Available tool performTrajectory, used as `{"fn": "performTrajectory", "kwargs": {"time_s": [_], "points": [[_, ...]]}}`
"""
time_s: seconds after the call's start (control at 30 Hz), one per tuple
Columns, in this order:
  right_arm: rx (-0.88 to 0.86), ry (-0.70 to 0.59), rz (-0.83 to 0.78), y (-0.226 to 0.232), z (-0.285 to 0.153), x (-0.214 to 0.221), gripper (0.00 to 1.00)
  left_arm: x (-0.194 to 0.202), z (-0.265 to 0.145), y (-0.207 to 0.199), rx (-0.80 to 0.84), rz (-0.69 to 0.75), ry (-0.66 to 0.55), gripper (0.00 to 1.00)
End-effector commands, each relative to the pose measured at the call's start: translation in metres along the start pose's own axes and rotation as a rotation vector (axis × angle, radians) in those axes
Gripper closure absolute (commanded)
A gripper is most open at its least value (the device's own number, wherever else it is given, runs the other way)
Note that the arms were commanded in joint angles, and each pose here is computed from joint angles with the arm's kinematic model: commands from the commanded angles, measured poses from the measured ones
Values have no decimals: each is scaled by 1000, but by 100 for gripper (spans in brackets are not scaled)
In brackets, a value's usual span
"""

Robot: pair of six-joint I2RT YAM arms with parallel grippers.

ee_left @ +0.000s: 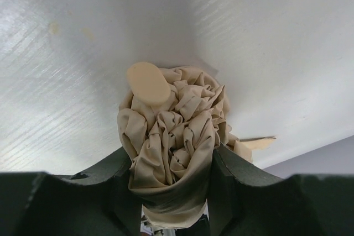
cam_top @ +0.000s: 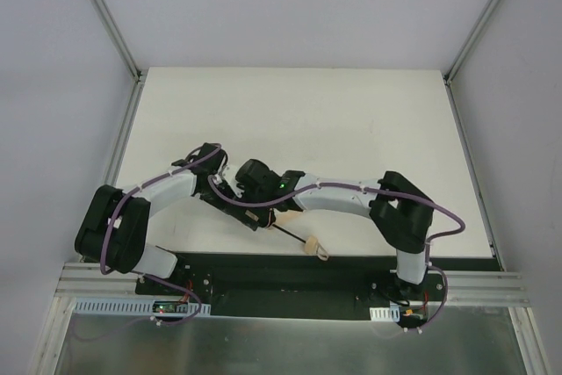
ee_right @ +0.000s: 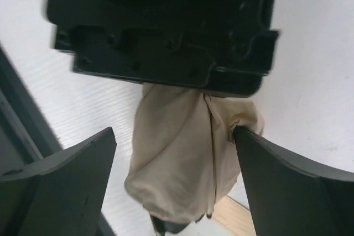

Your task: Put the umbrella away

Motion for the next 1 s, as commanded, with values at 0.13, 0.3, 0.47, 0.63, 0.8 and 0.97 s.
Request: {"fn": "performTrajectory", "kwargs": {"time_s": [0.13,0.3,0.47,0.63,0.8,0.97], "points": [[186,119,-36,-16,32,42,14,-9,-1,29,-183,-146,-13,100],[188,157,-48,-21,41,46,32,-5,-1,27,-186,-140,18,100],[121,151,20,-23,42,51,82,-8,-5,19,-138,-81,0,100],[-107,54,229,-27,35,52,100,-15,-10,9,4,39,-45,28],[-402,-98,430,-24,22,32,100,-15,-5,14,63,95,-29,6],[-579,-189,579,-28,13,11,100,-14,7,18,59,96,0,13]]}}
Point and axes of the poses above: each gripper's point midway between its finger pads, its own z axis out along the fingers, its own y axis along the line the jaws close on, x = y × z, the point moved 4 cm from there along -z, back along the fingers, and after that the axes turned 10 degrees about -z, right-handed, at the moved point
